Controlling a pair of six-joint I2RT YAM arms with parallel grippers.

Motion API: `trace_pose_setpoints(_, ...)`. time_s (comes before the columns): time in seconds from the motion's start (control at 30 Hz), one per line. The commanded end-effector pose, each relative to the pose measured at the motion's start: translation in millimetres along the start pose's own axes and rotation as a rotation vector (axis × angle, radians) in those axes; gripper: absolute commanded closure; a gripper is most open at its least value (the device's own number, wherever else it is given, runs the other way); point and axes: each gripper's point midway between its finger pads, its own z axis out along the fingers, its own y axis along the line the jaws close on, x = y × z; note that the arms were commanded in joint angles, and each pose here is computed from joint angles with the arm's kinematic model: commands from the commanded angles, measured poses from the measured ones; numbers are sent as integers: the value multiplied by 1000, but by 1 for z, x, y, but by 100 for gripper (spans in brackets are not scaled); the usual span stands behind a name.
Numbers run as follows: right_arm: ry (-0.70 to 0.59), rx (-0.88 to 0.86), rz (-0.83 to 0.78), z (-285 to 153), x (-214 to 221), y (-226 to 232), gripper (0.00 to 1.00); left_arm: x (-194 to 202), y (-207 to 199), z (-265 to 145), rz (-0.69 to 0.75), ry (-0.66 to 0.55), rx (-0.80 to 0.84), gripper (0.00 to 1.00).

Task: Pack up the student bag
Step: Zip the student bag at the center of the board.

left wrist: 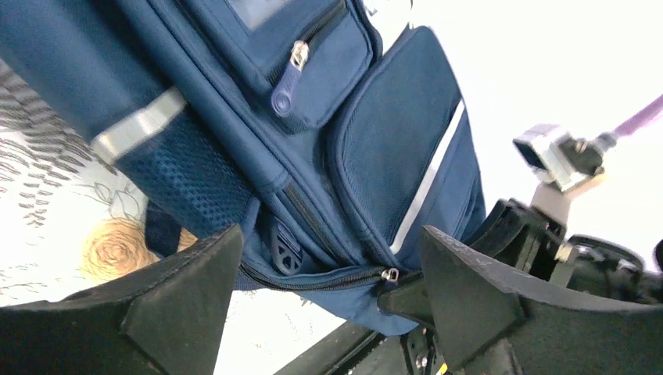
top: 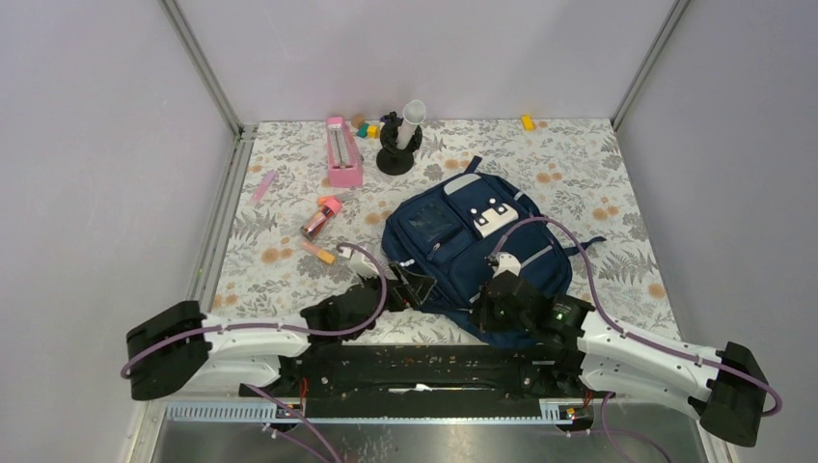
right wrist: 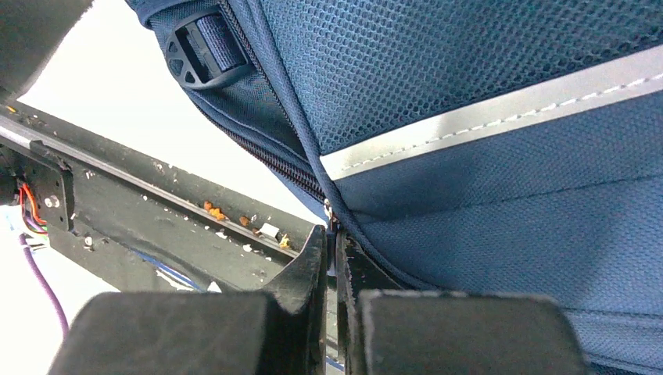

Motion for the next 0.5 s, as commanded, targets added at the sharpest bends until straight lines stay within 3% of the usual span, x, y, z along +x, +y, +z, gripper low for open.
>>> trace_pose_setpoints(0.0, -91, 29, 26, -2, -14, -13, 100, -16, 8, -9, 52, 22, 8, 14)
trace_pose_setpoints(0.1, -101, 22, 24, -4, -14, -14, 100, -37, 19, -13, 88, 10, -24, 6)
trace_pose_setpoints(0.23, -94, 10, 17, -5, -14, -10, 100, -53, 24, -12, 120, 36, -20, 3)
trace_pose_setpoints(0.47, -98, -1, 26, -7, -16, -7, 100, -37, 27, 12, 63, 167, -3, 3)
